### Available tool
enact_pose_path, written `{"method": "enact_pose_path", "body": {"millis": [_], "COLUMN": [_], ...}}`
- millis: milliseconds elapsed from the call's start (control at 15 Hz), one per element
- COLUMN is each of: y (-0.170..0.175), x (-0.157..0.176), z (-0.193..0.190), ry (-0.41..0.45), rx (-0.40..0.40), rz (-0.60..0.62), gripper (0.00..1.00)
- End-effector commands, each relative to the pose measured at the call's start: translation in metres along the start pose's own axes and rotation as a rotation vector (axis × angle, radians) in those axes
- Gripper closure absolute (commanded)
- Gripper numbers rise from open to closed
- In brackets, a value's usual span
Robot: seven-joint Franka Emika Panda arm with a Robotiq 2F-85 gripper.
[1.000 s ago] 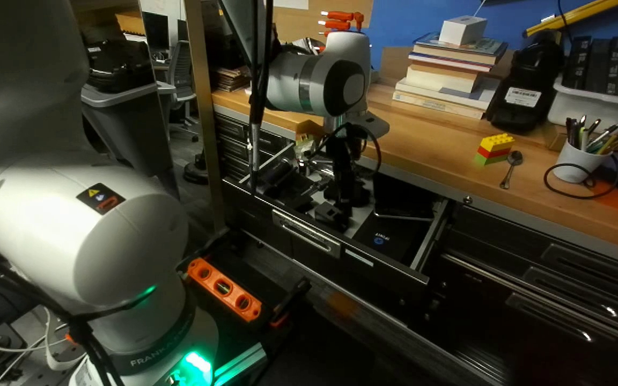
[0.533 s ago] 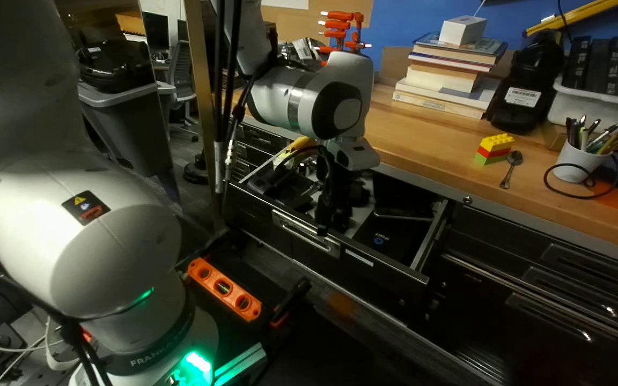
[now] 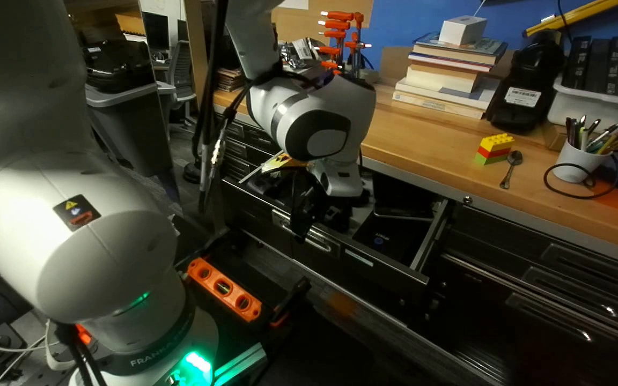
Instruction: Put the black objects on the tabletop in the open drawer and then close the drawer
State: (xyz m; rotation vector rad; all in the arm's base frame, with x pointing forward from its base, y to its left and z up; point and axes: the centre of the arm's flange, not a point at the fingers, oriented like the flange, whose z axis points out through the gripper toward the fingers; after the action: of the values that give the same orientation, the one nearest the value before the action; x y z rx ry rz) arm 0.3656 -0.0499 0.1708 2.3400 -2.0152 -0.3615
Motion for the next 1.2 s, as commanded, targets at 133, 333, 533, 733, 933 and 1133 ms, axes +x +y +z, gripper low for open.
{"method": "enact_pose_path", "body": {"millis": [133, 333, 533, 733, 933, 1133], "y": [-0.003, -0.012, -0.021, -0.034, -0.058, -0.081], "x": [-0.004, -0.004, -0.005, -0.011, -0.024, -0.040], "z": [0.015, 0.021, 0.027, 0.029, 0.027, 0.025], "ry": [-0.055, -0.026, 0.010, 0.027, 0.025, 0.034], "rx": [0.161, 0.244, 0.317, 0.363, 0.402, 0.426], "rz": [0.061, 0.062, 0.057, 0.045, 0.011, -0.044], "gripper": [0.00, 0.00, 0.00, 0.00, 0.00, 0.00]}}
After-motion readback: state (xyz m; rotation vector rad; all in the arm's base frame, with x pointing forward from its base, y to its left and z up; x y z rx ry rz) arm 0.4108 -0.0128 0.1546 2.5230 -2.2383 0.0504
